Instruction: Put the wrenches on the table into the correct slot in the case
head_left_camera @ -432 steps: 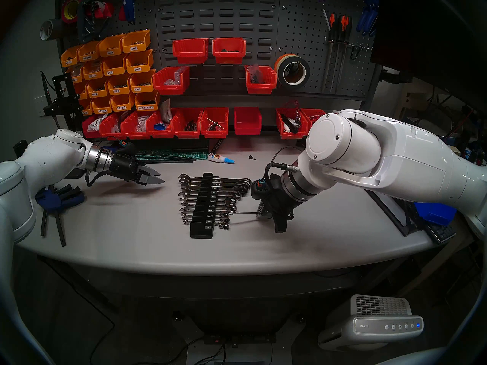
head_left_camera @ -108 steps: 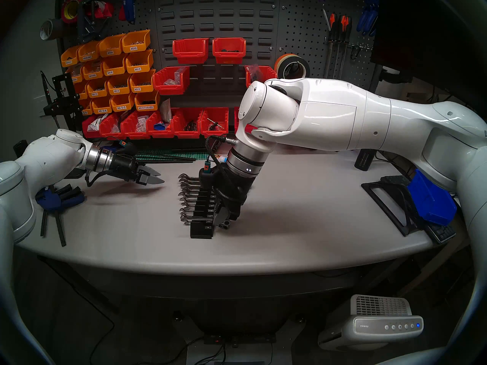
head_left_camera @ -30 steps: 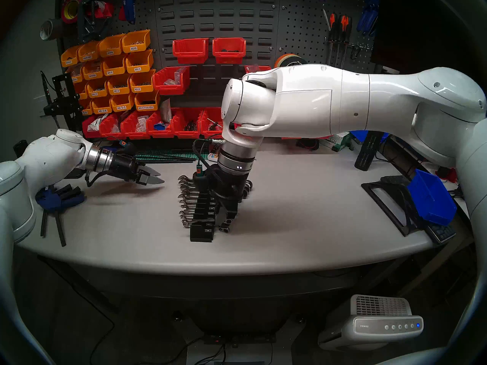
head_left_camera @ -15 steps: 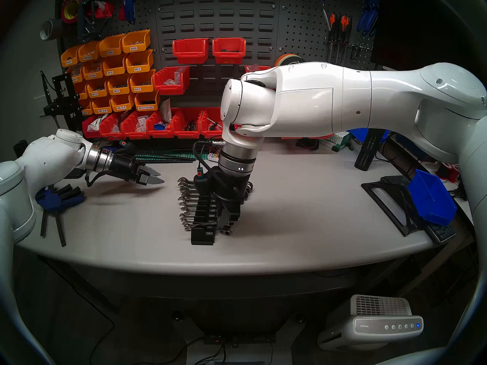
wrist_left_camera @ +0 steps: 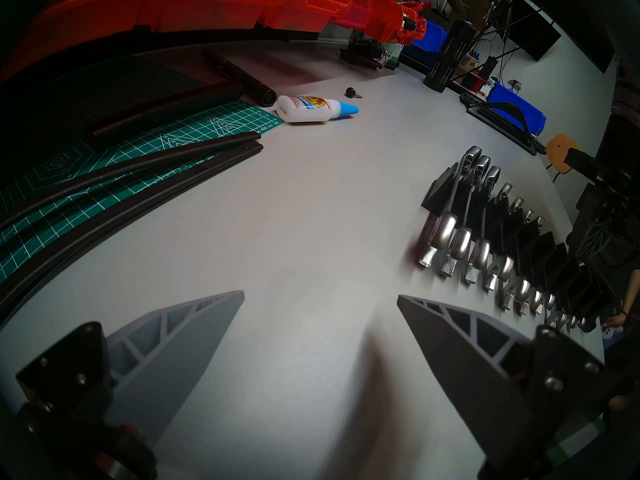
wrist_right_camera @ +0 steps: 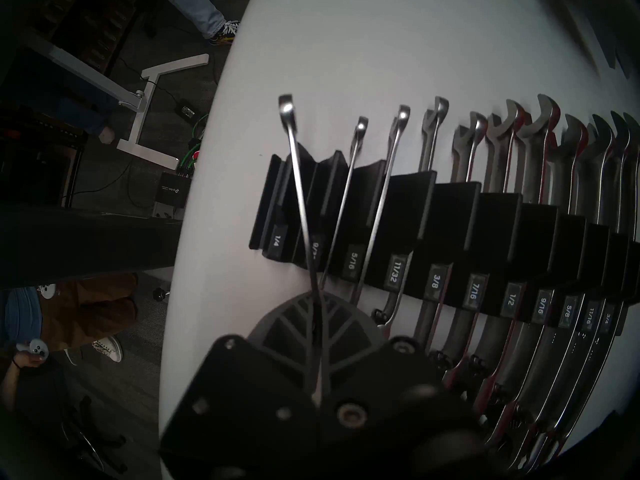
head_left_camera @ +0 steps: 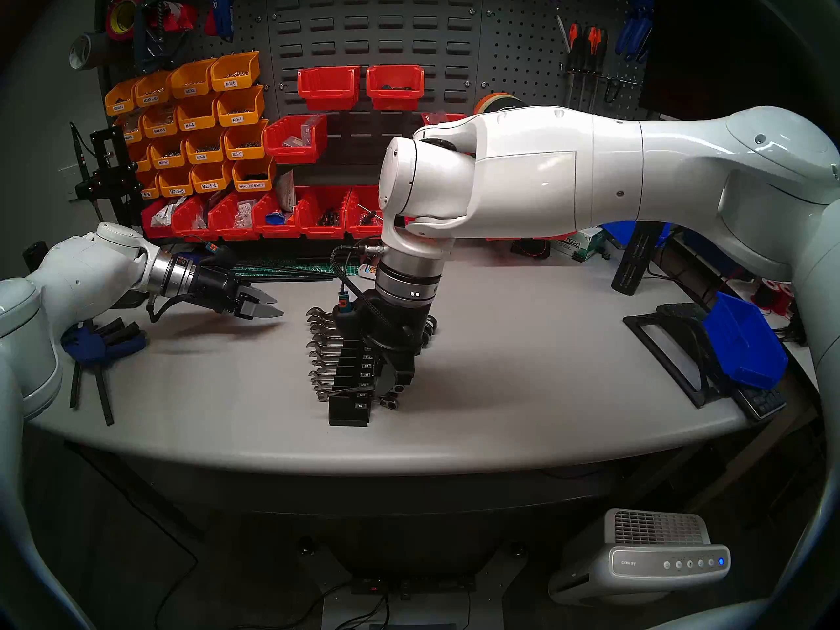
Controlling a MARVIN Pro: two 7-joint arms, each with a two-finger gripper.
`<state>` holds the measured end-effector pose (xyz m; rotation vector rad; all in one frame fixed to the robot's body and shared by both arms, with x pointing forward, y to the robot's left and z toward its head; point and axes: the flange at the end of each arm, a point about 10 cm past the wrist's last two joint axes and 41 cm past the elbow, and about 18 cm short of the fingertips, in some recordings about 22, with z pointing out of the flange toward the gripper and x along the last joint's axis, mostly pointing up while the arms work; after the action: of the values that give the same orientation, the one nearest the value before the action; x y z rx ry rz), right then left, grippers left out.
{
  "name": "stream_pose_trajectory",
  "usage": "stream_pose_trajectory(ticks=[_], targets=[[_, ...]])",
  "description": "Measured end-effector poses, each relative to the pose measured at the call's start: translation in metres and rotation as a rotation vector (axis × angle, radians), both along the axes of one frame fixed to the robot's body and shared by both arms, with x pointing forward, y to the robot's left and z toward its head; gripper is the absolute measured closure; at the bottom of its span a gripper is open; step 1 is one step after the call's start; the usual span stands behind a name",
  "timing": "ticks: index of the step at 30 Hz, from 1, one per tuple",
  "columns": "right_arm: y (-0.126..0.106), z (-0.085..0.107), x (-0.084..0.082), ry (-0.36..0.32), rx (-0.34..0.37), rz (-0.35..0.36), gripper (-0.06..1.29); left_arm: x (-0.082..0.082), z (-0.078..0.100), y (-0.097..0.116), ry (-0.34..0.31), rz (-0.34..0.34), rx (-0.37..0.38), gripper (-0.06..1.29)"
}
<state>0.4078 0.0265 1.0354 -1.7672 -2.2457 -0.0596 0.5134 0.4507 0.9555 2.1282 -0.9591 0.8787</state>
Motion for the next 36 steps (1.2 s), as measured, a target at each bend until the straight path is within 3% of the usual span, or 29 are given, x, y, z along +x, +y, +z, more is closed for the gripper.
stream_pose_trajectory(ticks=[19,36], targets=[[-0.0011,-0.0003,-0.0015,-0.01,-0.011,0.001,1.26,0.0,0.0,0.0,0.0,0.0,0.0,0.0],[-0.0039,-0.0044,-0.0064,-0.067,0.015,0.08,1.26,0.0,0.0,0.0001,0.0,0.0,0.0,0.0]])
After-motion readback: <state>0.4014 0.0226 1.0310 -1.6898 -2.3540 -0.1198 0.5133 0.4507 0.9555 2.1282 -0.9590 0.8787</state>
